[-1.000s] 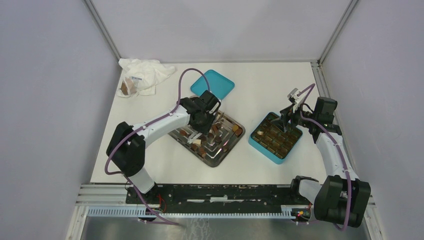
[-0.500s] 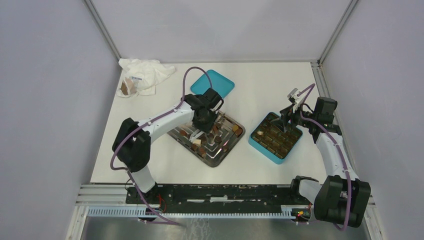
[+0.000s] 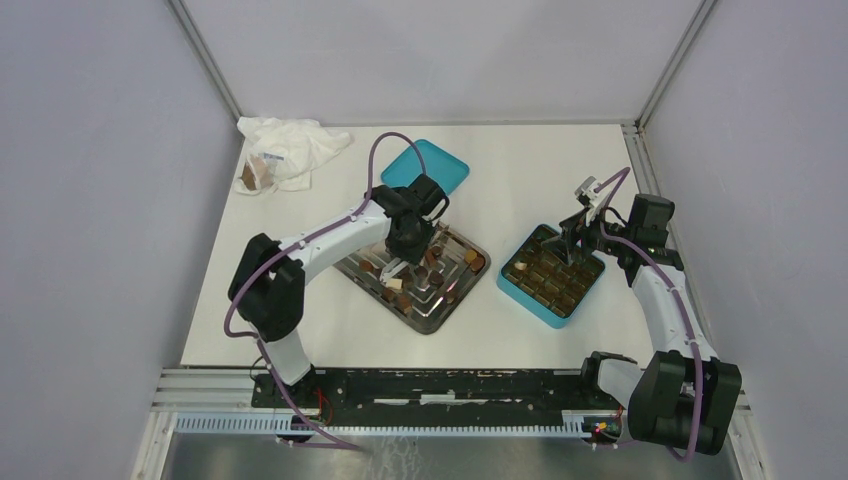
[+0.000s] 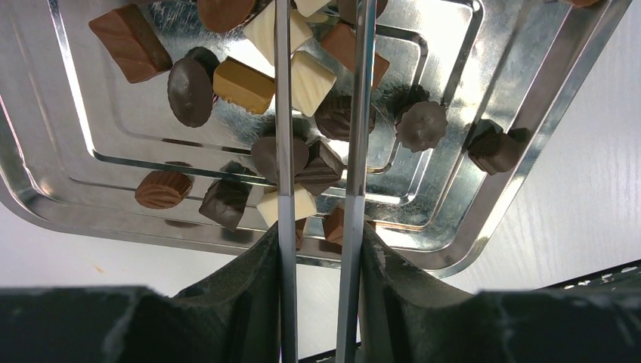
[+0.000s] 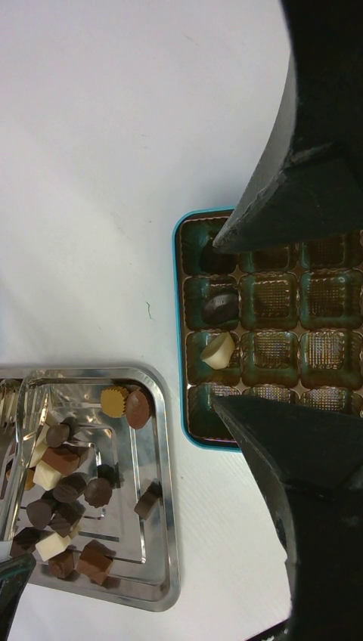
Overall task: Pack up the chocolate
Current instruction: Pick up the fake chocolate from the plate.
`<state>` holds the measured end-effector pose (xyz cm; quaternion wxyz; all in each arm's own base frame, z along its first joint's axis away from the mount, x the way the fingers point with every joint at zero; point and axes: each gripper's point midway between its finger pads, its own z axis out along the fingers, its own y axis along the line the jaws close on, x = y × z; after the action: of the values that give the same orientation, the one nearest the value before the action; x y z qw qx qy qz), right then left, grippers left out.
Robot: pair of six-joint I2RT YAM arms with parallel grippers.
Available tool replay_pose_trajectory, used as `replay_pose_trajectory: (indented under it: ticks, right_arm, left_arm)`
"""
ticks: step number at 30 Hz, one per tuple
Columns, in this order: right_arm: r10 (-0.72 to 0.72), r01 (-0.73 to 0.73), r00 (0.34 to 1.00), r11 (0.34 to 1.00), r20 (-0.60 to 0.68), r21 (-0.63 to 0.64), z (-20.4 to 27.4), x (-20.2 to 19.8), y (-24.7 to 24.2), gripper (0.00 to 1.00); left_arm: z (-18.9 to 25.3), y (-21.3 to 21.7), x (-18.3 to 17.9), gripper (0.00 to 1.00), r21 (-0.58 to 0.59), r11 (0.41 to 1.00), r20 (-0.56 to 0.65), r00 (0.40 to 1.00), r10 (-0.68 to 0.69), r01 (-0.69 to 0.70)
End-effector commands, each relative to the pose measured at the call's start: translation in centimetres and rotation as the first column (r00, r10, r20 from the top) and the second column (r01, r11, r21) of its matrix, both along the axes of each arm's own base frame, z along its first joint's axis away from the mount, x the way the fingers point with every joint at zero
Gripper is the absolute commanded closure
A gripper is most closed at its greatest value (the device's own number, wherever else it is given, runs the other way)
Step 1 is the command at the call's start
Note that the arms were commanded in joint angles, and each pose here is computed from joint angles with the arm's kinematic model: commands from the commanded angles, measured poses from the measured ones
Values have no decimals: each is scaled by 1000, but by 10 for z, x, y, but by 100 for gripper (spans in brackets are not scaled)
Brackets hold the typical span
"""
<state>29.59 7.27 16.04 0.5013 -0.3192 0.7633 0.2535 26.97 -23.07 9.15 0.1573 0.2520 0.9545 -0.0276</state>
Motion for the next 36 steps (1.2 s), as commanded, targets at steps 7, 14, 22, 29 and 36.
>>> replay_pose_trajectory:
  ticks: [7,14,22,29,36]
  right_arm:
    - [30,-30,998,1000,48,6,12,1,3,26]
    - [28,-28,999,1000,45,6,12,1,3,26]
    - [26,-26,999,1000,46,4,11,1,2,26]
    - [26,-26,999,1000,44,3,10,2,3,26]
    - [24,-24,999,1000,45,1,11,2,2,26]
  left_arm:
    - [35,-7,7,98,-91,996,86,996,-11,18]
    - [40,-10,-3,98,-202,979,125,991,37,-11]
    - [56,-21,-23,98,-348,937,166,985,40,21]
    - [81,-58,-52,98,-525,844,208,978,-1,113]
    - [103,-101,-85,98,-632,744,250,966,-70,217]
